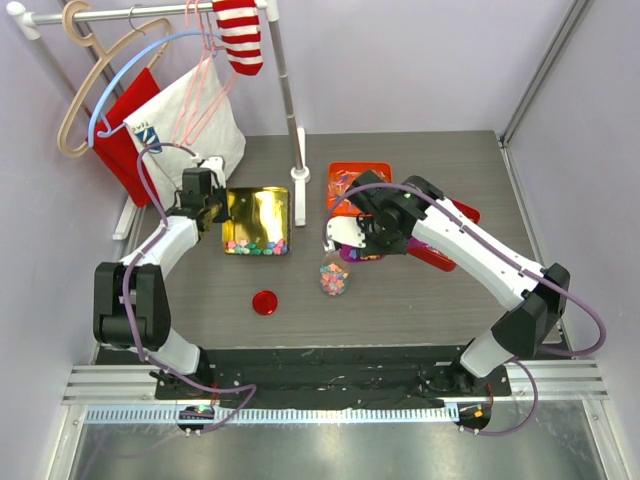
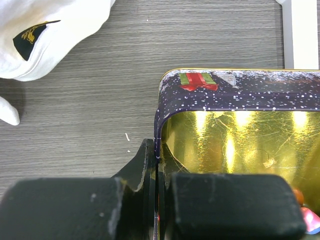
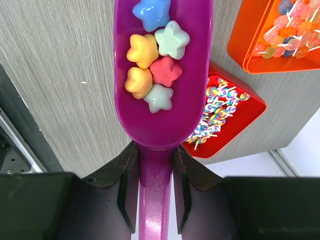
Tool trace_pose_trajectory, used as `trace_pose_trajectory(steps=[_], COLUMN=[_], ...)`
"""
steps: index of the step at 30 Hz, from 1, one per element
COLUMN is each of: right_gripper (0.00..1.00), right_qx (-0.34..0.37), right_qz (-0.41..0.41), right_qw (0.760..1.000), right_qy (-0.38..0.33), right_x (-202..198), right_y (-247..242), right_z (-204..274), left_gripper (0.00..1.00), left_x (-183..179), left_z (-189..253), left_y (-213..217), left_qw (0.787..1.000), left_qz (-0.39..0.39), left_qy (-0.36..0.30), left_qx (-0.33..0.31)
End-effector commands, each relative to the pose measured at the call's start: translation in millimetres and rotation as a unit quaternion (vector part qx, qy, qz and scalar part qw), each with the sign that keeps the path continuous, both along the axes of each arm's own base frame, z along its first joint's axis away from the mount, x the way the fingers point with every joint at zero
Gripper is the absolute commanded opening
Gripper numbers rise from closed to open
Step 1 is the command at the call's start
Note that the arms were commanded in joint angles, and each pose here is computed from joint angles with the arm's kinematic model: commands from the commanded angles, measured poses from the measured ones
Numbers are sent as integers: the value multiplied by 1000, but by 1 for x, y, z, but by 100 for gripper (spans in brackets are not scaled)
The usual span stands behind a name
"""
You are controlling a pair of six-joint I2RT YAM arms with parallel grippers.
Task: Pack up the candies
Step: Place the fake candies in the packing bottle.
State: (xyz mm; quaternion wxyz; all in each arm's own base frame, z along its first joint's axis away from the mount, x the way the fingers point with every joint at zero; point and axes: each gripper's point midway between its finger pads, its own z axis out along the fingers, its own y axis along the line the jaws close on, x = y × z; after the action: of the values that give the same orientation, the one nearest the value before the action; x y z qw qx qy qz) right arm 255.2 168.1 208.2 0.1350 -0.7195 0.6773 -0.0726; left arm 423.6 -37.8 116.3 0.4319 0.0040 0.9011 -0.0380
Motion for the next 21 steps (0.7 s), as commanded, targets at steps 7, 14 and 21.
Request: trace_pose_trajectory(steps=[7,14,21], right_gripper=[1,1,1], right_qx=[-42,-65,-80], right_qz=[14,25,28], right_qw=[998,996,994], right_qy=[-39,-55,-69], right_x=[-1,-3,-2], right_y=[1,4,3], right_z=[13,16,20], left_gripper=[0,0,0], left_x=[18,18,17], left_z=[26,26,27], left_y=[-3,-1,0], left_qw=[999,999,999], left_qz=[-3,0,0], left_qy=[-44,-44,-43], left_qx=[-20,-22,-26])
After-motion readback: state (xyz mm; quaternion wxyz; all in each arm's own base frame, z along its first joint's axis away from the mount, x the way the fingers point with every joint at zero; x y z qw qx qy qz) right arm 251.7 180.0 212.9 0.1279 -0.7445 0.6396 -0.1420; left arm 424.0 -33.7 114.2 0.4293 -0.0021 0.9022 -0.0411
